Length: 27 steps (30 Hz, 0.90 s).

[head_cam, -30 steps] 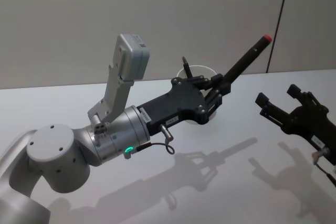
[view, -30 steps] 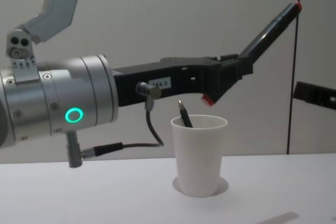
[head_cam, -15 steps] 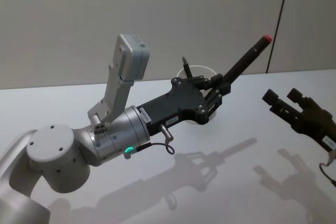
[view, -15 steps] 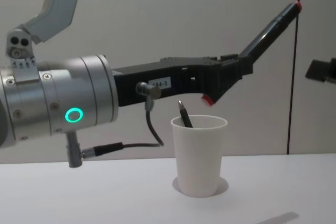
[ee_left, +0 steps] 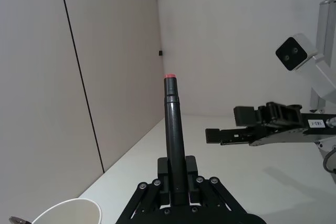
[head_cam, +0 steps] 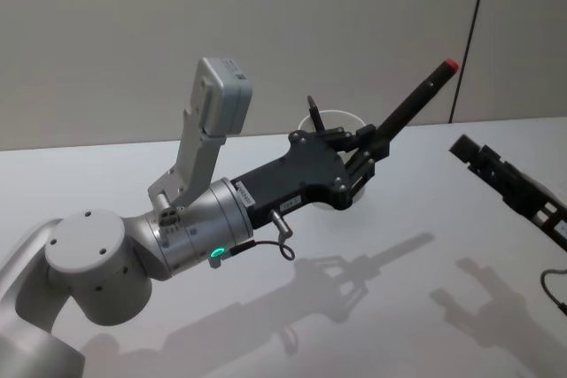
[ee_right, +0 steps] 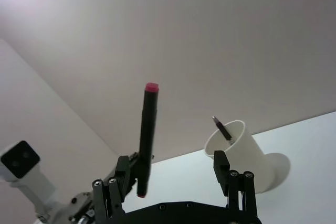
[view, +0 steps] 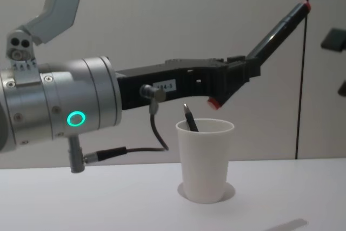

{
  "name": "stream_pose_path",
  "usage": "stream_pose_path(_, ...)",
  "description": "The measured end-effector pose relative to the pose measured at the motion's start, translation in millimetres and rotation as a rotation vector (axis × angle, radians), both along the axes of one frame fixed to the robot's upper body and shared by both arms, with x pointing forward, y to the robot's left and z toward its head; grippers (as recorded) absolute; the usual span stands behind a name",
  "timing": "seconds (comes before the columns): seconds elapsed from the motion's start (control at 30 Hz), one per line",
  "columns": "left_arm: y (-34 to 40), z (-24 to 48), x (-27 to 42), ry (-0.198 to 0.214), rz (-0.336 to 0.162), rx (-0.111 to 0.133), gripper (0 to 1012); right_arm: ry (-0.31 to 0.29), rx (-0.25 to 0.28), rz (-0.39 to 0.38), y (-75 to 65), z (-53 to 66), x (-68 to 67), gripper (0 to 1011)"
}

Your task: Place the pen into the pen holder.

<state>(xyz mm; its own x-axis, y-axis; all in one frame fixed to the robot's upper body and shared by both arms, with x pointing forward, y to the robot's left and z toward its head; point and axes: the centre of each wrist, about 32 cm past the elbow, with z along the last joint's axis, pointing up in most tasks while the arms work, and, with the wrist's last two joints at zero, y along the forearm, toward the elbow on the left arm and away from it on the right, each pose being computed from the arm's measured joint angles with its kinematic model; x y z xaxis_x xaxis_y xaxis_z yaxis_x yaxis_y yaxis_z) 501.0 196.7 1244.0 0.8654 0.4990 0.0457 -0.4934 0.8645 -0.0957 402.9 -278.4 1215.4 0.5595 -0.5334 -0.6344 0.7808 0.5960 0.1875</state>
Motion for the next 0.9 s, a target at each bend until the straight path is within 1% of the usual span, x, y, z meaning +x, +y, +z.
stream_pose_path(0.03, 0.0, 0.0, 0.0, 0.000, 0.000, 0.000, 185, -0.001, 0.006, 0.004, 0.1, 0.4, 0.6, 1001)
stream_pose_path(0.07, 0.0, 0.0, 0.0, 0.000, 0.000, 0.000, 185, 0.002, 0.028, 0.017, 0.6, 1.3, 1.8, 1001)
stream_pose_path(0.13, 0.0, 0.0, 0.0, 0.000, 0.000, 0.000, 185, 0.004, 0.050, 0.029, 1.5, 2.4, 3.2, 1001)
stream_pose_path(0.17, 0.0, 0.0, 0.0, 0.000, 0.000, 0.000, 185, 0.004, 0.050, 0.029, 1.5, 2.4, 3.2, 1001)
stream_pose_path(0.2, 0.0, 0.0, 0.0, 0.000, 0.000, 0.000, 185, 0.004, 0.065, 0.036, 2.5, 3.3, 4.6, 1001)
stream_pose_path(0.33, 0.0, 0.0, 0.0, 0.000, 0.000, 0.000, 185, 0.001, 0.098, 0.043, 5.8, 5.7, 8.1, 1001)
stream_pose_path(0.57, 0.0, 0.0, 0.0, 0.000, 0.000, 0.000, 185, -0.006, 0.128, 0.023, 11.7, 9.5, 13.8, 1001)
stream_pose_path(0.9, 0.0, 0.0, 0.0, 0.000, 0.000, 0.000, 185, -0.015, 0.144, -0.009, 22.1, 13.7, 19.5, 1001)
